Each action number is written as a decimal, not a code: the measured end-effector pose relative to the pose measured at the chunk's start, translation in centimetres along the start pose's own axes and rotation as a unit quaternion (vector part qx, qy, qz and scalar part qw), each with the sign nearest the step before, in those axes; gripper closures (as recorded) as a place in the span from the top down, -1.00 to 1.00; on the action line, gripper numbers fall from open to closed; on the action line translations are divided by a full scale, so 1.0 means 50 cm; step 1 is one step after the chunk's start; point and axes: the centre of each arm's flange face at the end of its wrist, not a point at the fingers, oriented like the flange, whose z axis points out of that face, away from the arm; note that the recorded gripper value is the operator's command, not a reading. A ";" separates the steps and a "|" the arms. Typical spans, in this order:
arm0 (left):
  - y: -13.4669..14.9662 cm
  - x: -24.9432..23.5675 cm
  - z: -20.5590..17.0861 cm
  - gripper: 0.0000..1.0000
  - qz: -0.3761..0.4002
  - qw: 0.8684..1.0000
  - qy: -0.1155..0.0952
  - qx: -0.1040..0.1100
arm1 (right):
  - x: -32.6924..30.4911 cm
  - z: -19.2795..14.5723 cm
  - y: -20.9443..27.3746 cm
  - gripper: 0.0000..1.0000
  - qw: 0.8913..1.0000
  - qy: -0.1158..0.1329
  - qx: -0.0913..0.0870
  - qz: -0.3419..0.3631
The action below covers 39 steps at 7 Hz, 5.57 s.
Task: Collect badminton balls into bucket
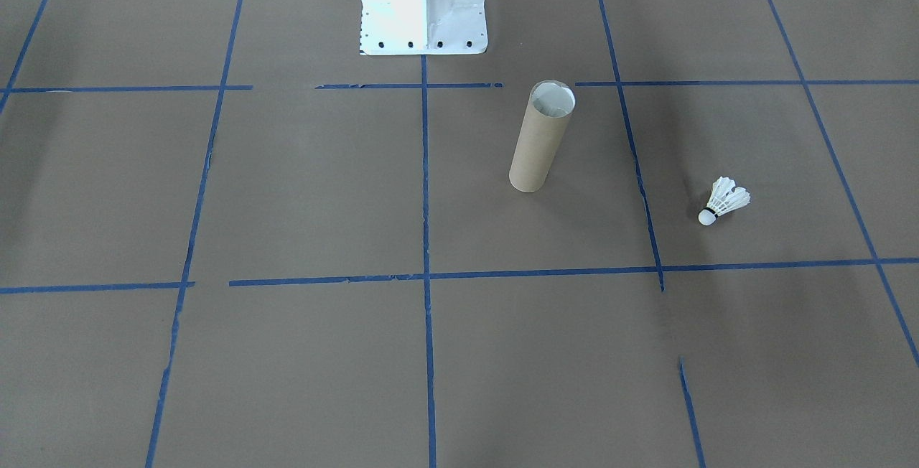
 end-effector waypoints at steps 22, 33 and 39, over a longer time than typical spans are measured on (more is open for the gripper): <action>0.113 0.401 0.319 0.99 -0.232 0.937 0.243 0.098 | 0.000 0.000 0.000 1.00 1.000 0.000 0.000 0.000; 0.086 0.484 0.367 -0.60 -0.248 0.930 0.252 0.105 | 0.000 0.000 0.000 1.00 1.000 0.000 0.000 0.000; 0.103 0.495 0.331 -1.00 -0.218 0.936 0.273 0.042 | 0.000 0.000 0.000 1.00 1.000 0.000 0.000 0.000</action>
